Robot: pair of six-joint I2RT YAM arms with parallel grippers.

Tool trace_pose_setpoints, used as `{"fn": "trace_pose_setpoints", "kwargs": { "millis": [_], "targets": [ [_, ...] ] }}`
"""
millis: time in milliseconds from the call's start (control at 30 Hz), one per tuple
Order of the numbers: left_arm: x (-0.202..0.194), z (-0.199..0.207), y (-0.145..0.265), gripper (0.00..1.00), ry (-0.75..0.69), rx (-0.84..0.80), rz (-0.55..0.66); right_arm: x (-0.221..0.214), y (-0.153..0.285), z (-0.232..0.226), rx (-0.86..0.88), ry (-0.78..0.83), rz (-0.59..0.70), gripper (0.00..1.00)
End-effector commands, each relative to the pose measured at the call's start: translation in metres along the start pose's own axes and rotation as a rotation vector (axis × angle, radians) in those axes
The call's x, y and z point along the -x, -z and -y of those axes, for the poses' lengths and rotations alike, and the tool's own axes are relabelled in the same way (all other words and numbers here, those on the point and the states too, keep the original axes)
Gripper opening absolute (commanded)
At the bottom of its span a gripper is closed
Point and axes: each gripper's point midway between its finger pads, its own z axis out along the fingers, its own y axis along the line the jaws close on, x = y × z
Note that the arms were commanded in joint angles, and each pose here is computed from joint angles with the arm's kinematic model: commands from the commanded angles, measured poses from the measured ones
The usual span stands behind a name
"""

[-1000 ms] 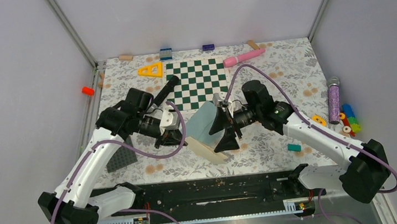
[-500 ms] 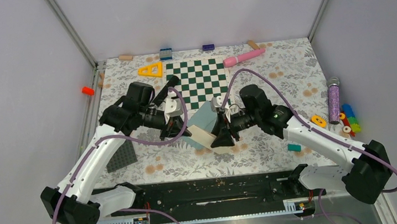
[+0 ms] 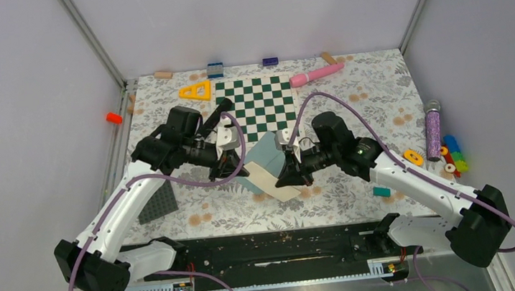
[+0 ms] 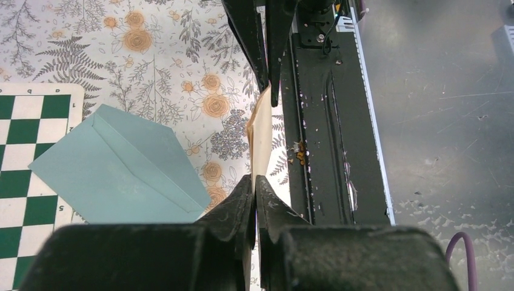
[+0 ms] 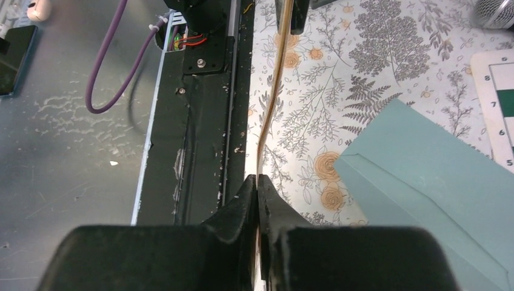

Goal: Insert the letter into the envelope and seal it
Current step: Pick up the letter from the center of the board, then adjust the envelope at the center of the board.

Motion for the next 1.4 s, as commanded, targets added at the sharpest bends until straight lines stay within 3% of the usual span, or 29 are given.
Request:
{"fn": "trace_pose_setpoints", "kwargs": {
  "millis": [0, 33, 100, 133, 167, 333, 500, 600, 900, 1367],
  "targets": [
    [0.005, -0.006, -0.001, 0.18, -0.017, 0.015, 0.017, 0.010, 0.001, -0.009, 0.032, 0.041, 0.004, 0.00],
    [0.006, -0.007, 0.000, 0.35, -0.017, 0.020, 0.018, 0.011, 0.001, -0.009, 0.030, 0.038, 0.004, 0.00],
    [0.005, -0.009, 0.000, 0.79, -0.010, 0.041, 0.014, 0.014, 0.003, -0.005, 0.006, 0.031, 0.005, 0.00],
    [0.007, -0.015, 0.001, 0.94, -0.015, 0.072, 0.020, 0.017, 0.005, -0.002, -0.020, 0.029, 0.008, 0.00],
    [0.008, -0.022, 0.003, 0.98, -0.012, 0.110, 0.025, 0.021, 0.009, 0.003, -0.045, 0.025, 0.015, 0.00],
    [0.010, -0.065, 0.020, 0.99, 0.063, 0.333, 0.115, 0.038, 0.048, 0.036, -0.215, -0.027, 0.111, 0.00],
    [-0.017, -0.122, 0.029, 0.99, 0.206, 0.614, 0.099, 0.043, 0.085, 0.059, -0.393, -0.051, 0.214, 0.00],
    [-0.042, -0.147, 0.025, 0.99, 0.332, 0.689, 0.049, 0.045, 0.105, 0.079, -0.504, -0.097, 0.260, 0.00],
    [-0.128, -0.181, -0.008, 0.99, 0.687, 0.707, -0.153, 0.034, 0.128, 0.114, -0.633, -0.272, 0.306, 0.00],
    [-0.190, -0.174, -0.043, 0.99, 0.925, 0.595, -0.278, 0.039, 0.132, 0.117, -0.652, -0.235, 0.330, 0.00]
  ]
}}
